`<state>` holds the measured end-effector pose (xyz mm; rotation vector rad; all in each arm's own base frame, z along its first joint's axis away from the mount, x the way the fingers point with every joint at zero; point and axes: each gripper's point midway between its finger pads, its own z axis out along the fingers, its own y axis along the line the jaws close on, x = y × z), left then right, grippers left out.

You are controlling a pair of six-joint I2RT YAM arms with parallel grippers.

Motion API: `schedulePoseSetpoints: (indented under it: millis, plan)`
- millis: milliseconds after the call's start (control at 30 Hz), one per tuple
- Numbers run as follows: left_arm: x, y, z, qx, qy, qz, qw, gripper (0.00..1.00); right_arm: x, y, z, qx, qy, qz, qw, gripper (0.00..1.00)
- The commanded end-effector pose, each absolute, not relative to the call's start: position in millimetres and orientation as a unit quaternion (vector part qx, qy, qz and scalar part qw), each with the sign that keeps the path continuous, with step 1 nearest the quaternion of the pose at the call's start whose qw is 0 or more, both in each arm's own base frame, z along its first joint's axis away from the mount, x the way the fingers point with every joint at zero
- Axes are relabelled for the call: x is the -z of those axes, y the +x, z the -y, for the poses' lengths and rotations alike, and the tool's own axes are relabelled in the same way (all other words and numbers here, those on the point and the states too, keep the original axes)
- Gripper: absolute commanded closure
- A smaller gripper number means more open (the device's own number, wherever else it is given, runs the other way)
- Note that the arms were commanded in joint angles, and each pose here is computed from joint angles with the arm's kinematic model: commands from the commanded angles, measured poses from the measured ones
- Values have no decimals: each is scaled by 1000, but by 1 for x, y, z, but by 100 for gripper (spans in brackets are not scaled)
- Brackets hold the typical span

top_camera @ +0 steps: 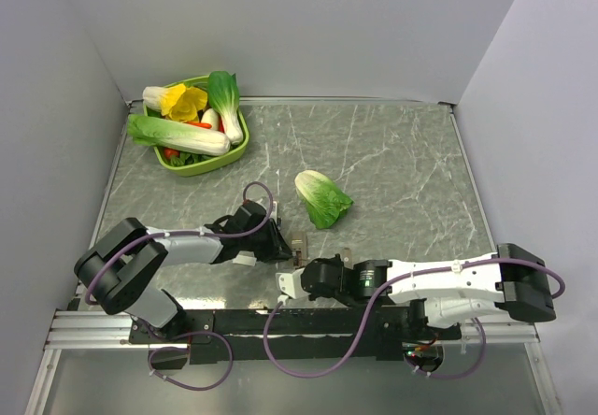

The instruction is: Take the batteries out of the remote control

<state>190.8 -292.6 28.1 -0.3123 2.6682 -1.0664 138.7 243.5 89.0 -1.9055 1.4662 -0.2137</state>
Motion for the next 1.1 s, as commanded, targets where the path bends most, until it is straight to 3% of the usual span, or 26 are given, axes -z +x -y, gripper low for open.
schedulePoseSetpoints:
  millis: [0,1067]
  plan:
    - [-26,200,295,354,-106,-918,144,98,-102,131,-267,35,-726,-563,393,100]
    - [-30,201,296,359,-106,-915,149,98,-120,117,-278,32,-726,-549,413,100]
